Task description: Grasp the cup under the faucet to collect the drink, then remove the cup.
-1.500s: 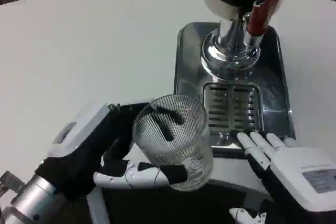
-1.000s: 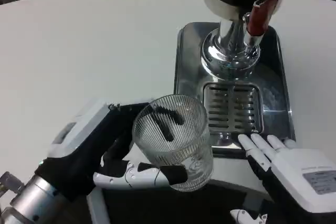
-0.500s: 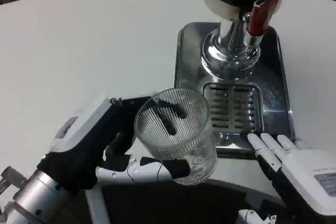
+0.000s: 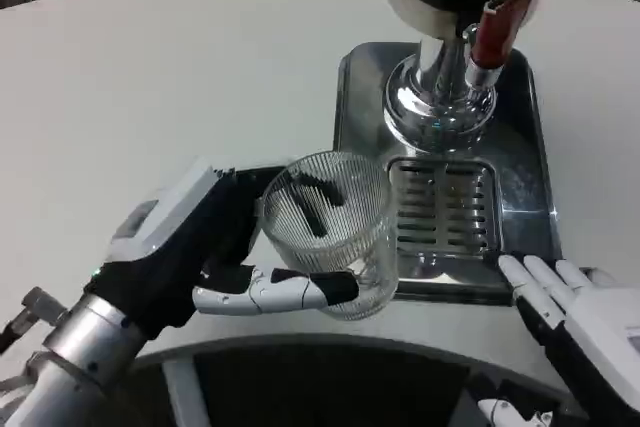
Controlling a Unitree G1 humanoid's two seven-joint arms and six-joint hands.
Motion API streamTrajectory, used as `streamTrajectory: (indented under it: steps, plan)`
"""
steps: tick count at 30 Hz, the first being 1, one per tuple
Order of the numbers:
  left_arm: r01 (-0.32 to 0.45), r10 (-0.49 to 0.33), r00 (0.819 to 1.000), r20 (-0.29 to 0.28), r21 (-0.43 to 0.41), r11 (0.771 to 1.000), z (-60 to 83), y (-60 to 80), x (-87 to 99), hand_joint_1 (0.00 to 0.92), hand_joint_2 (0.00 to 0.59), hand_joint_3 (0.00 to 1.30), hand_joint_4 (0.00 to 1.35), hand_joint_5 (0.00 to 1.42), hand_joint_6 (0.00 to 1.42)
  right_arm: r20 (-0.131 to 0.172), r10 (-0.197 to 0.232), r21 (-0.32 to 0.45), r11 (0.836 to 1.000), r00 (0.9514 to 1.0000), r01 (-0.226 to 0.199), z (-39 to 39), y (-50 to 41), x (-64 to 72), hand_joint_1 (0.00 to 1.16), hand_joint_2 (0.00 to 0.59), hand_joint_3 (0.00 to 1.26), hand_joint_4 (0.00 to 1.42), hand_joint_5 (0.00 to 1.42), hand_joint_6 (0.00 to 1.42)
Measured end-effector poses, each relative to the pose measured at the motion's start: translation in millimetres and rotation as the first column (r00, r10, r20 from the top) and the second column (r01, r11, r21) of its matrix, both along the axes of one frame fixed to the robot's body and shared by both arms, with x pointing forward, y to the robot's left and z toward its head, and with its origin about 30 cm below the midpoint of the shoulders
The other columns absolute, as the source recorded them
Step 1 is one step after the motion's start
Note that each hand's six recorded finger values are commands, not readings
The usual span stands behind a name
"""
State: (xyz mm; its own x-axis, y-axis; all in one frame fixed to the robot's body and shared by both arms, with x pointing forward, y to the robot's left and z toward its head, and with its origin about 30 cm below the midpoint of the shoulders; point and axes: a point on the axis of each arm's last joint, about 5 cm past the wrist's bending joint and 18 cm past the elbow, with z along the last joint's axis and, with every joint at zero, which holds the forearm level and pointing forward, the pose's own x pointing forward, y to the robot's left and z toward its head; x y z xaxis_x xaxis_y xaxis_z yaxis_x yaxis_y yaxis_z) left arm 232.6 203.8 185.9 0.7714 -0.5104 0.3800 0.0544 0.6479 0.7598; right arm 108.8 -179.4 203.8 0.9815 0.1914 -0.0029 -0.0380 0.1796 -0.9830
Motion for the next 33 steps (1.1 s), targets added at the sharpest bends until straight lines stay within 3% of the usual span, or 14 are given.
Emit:
streamTrajectory:
  steps: [18, 28, 33]
  plan:
    - [-0.057, 0.056, 0.997, 0.055, 0.024, 0.998, 12.4, -16.4, 42.2, 0.438, 0.152, 1.05, 1.2, 1.39, 1.42, -0.001, -0.021, 0.017, 1.0, 0.9998, 0.021, 0.0, -5.3, -8.0, 0.29, 0.404, 0.0, 0.0, 0.0, 0.0]
    - [-0.065, 0.063, 0.997, 0.044, 0.059, 0.996, 15.1, -29.9, 65.0, 0.433, 0.152, 1.05, 1.2, 1.39, 1.42, 0.028, -0.013, 0.032, 0.999, 0.9995, 0.012, 3.9, -3.3, -11.5, 0.29, 0.405, 0.0, 0.0, 0.0, 0.0]
    - [-0.065, 0.062, 0.997, 0.04, 0.086, 0.994, 17.4, -40.8, 77.2, 0.432, 0.152, 1.05, 1.2, 1.39, 1.42, 0.028, -0.016, 0.044, 0.999, 0.9995, 0.015, 4.6, -4.0, -13.6, 0.29, 0.405, 0.0, 0.0, 0.0, 0.0]
